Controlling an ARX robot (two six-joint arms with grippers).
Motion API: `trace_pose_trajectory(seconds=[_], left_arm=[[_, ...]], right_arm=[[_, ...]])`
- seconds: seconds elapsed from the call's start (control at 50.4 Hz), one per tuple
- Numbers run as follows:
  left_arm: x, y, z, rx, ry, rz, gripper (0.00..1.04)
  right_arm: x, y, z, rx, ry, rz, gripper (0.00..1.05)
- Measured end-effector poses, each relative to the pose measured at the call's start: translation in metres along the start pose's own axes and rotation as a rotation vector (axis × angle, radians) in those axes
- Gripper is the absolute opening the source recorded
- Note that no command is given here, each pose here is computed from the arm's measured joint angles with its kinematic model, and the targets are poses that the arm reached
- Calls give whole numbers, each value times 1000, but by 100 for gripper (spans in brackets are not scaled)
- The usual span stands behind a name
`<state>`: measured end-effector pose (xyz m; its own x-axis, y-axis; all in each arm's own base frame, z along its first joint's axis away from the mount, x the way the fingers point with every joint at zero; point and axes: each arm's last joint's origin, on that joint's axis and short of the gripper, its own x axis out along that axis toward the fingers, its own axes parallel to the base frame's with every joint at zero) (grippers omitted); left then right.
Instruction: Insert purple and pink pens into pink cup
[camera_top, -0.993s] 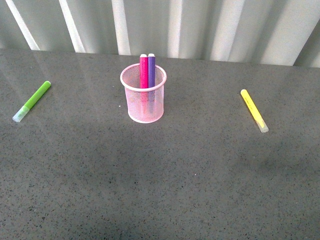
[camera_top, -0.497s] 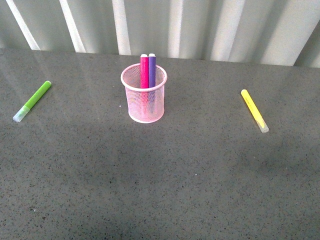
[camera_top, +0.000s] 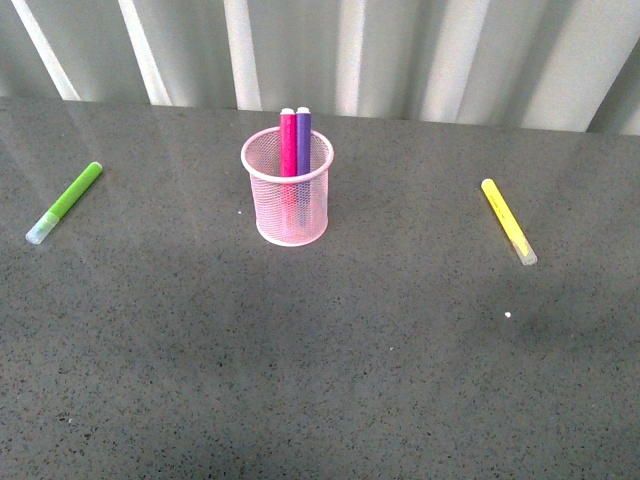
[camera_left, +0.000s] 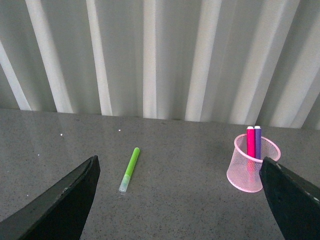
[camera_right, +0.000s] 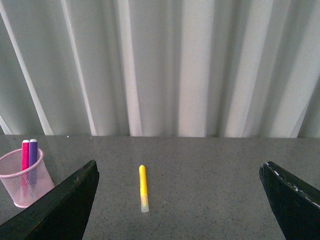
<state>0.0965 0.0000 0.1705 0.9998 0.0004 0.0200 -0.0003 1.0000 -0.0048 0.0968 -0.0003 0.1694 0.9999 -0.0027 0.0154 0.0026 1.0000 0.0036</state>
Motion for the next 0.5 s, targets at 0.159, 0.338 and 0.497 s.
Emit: trace_pose_trajectory(seconds=[0.159, 0.338, 0.497], left_arm=[[0, 0, 0, 0, 0, 0, 98], [0, 0, 0, 0, 0, 0, 98], [0, 0, 0, 0, 0, 0, 98]], right_arm=[[0, 0, 0, 0, 0, 0, 98], [0, 0, 0, 0, 0, 0, 98], [0, 0, 0, 0, 0, 0, 98]])
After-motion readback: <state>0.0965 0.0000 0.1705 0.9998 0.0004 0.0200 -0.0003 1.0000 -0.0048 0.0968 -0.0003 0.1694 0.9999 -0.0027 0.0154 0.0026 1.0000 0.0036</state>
